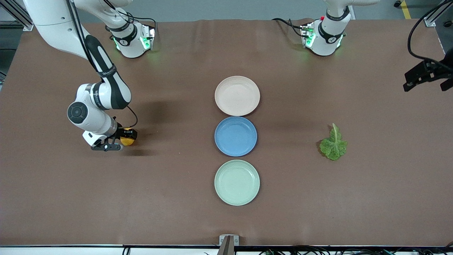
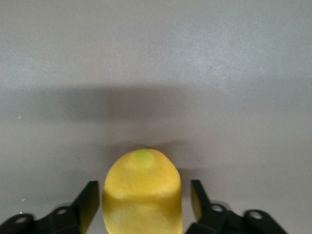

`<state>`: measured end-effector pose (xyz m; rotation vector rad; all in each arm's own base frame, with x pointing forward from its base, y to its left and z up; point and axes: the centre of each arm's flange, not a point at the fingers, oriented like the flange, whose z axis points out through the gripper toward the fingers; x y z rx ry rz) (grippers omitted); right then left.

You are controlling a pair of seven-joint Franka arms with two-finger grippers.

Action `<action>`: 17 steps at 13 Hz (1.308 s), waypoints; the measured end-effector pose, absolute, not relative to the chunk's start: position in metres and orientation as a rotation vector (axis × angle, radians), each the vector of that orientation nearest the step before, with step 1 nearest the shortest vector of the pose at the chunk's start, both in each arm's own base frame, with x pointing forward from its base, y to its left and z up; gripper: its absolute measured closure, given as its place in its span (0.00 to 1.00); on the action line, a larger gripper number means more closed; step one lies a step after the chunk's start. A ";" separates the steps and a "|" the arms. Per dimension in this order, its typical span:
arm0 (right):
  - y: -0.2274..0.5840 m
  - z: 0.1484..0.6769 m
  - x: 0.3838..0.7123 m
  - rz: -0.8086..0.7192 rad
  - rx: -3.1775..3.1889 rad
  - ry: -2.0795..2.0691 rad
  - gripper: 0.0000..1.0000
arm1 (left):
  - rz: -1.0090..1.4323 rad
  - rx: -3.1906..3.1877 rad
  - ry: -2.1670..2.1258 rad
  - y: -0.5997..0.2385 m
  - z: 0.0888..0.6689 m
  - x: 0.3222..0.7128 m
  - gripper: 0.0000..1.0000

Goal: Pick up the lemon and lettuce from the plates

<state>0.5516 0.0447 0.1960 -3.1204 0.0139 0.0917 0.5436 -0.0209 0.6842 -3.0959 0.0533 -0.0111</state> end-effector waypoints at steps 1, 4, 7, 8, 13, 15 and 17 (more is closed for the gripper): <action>0.045 0.197 0.553 0.086 -3.120 0.012 0.02 | 0.010 -3.096 0.059 -0.023 0.687 0.536 0.00; 0.046 0.211 0.563 0.108 -3.117 0.000 0.00 | 0.044 -3.097 0.058 -0.021 0.690 0.520 0.00; 0.039 0.259 0.586 0.220 -3.104 -0.032 0.00 | 0.047 -3.091 0.087 -0.033 0.691 0.511 0.00; 0.031 0.287 0.594 0.252 -3.103 -0.023 0.00 | 0.043 -3.090 0.092 -0.037 0.693 0.508 0.00; -0.017 0.423 0.608 0.334 -3.129 0.046 0.00 | 0.049 -3.090 0.075 -0.034 0.691 0.507 0.00; -0.028 0.464 0.611 0.339 -3.131 0.074 0.00 | 0.047 -3.089 0.078 -0.035 0.692 0.506 0.00; -0.033 0.504 0.613 0.315 -3.135 0.087 0.00 | 0.041 -3.090 0.060 -0.028 0.694 0.505 0.00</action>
